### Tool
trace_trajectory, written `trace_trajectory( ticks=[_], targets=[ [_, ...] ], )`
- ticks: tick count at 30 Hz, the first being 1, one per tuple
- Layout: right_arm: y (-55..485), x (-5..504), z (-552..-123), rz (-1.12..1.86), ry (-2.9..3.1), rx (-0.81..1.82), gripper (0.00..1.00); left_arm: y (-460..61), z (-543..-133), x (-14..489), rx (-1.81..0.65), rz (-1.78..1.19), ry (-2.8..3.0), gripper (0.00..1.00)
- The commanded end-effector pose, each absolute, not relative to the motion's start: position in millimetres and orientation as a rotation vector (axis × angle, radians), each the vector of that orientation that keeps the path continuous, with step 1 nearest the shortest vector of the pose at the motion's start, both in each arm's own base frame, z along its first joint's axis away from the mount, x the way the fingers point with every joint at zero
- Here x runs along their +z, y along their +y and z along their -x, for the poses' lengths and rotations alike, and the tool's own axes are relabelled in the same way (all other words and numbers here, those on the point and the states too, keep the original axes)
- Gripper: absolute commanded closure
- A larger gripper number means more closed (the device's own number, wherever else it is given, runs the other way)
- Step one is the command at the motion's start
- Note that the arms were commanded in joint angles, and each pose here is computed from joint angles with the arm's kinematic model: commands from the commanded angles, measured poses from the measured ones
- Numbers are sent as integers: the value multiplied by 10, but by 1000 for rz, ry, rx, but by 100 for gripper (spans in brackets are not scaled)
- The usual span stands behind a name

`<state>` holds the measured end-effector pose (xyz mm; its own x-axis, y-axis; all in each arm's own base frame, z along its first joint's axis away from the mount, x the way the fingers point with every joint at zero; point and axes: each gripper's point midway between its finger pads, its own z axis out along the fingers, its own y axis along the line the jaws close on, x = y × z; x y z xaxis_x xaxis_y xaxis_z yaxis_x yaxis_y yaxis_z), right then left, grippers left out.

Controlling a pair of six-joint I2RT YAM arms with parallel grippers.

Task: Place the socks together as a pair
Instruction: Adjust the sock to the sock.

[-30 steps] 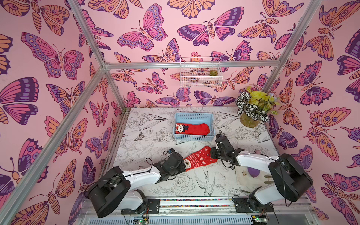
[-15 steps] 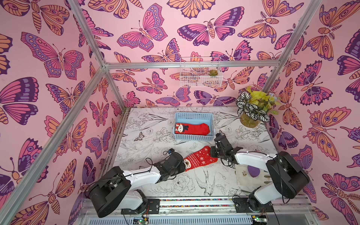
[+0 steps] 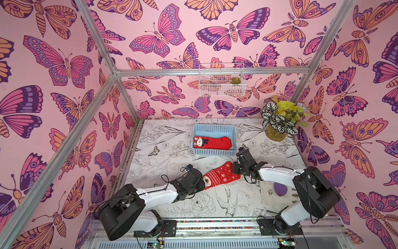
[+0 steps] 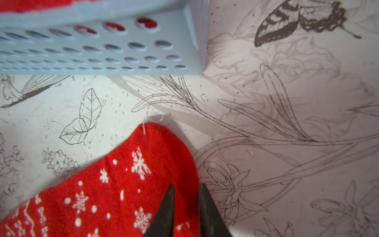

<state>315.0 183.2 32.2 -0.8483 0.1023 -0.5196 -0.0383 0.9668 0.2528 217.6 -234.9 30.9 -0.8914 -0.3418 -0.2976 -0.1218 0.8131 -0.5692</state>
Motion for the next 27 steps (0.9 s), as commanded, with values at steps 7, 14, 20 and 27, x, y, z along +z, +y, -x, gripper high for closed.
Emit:
trace_trajectory(
  ticks=[7,14,20,27],
  targets=[
    [1887,230,-3148,-39,2597,348,78,-2317,-2176,257,-765,351,2616,74],
    [1909,238,-3158,-36,2588,368,82,-2323,-2178,256,-765,350,2617,75],
    [1906,284,-3154,-29,2567,376,99,-2326,-2170,234,-766,349,2625,76],
    [1912,528,-3139,-29,2472,446,100,-2377,-2206,373,-822,317,2578,90]
  ],
)
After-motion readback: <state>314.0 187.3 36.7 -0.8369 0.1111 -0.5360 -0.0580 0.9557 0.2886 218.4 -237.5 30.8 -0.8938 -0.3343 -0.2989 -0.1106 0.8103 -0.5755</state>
